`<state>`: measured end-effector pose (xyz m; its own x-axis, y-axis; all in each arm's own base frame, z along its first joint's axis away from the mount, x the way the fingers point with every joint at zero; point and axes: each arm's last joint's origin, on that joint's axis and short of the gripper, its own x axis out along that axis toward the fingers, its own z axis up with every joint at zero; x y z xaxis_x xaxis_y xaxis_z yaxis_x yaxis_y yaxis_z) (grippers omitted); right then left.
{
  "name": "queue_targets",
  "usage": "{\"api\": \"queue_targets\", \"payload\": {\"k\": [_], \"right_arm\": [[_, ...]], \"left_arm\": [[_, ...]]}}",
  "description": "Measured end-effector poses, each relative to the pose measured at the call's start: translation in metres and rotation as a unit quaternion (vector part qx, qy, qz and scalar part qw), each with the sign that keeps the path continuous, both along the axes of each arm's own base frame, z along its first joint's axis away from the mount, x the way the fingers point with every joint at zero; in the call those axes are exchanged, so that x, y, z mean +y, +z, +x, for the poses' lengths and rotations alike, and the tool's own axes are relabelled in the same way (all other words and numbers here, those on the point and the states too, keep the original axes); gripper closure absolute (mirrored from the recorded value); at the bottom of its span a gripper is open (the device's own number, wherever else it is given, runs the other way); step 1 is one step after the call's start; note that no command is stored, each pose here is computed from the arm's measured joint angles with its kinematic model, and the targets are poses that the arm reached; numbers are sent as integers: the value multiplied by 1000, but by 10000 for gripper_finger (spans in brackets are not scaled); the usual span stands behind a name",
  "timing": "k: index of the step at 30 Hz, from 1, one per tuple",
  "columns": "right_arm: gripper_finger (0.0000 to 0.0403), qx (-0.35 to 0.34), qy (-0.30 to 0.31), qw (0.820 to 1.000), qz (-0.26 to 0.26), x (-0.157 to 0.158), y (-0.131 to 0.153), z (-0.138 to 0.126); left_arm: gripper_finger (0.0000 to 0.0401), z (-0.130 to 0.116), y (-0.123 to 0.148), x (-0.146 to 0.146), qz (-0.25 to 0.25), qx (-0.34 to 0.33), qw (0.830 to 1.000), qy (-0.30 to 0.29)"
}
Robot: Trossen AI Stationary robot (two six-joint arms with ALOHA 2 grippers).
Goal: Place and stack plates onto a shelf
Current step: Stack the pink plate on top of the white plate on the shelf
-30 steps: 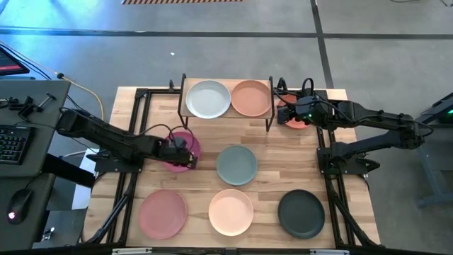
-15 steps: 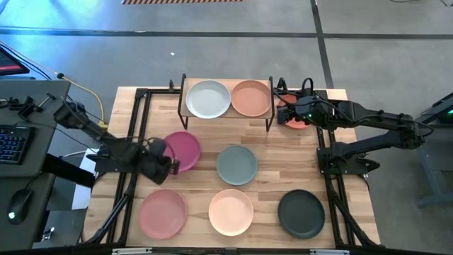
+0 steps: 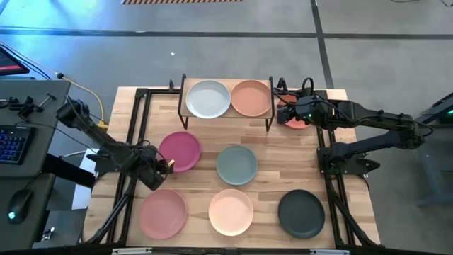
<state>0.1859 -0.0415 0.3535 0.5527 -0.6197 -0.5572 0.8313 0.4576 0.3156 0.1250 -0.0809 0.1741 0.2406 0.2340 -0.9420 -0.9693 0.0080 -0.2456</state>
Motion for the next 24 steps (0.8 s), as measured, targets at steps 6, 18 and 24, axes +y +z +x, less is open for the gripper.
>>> {"api": "queue_targets", "payload": {"k": [6, 18, 24], "right_arm": [[204, -2, -1, 1000, 0, 0, 0, 0], [204, -17, -1, 1000, -1, 0, 2, 2], [204, -17, -1, 1000, -1, 0, 2, 2]], "left_arm": [[211, 0, -20, 7, -20, 8, 999, 25], [224, 6, -36, 23, -17, -23, 997, 76], [294, 7, -38, 24, -24, -26, 997, 72]]}}
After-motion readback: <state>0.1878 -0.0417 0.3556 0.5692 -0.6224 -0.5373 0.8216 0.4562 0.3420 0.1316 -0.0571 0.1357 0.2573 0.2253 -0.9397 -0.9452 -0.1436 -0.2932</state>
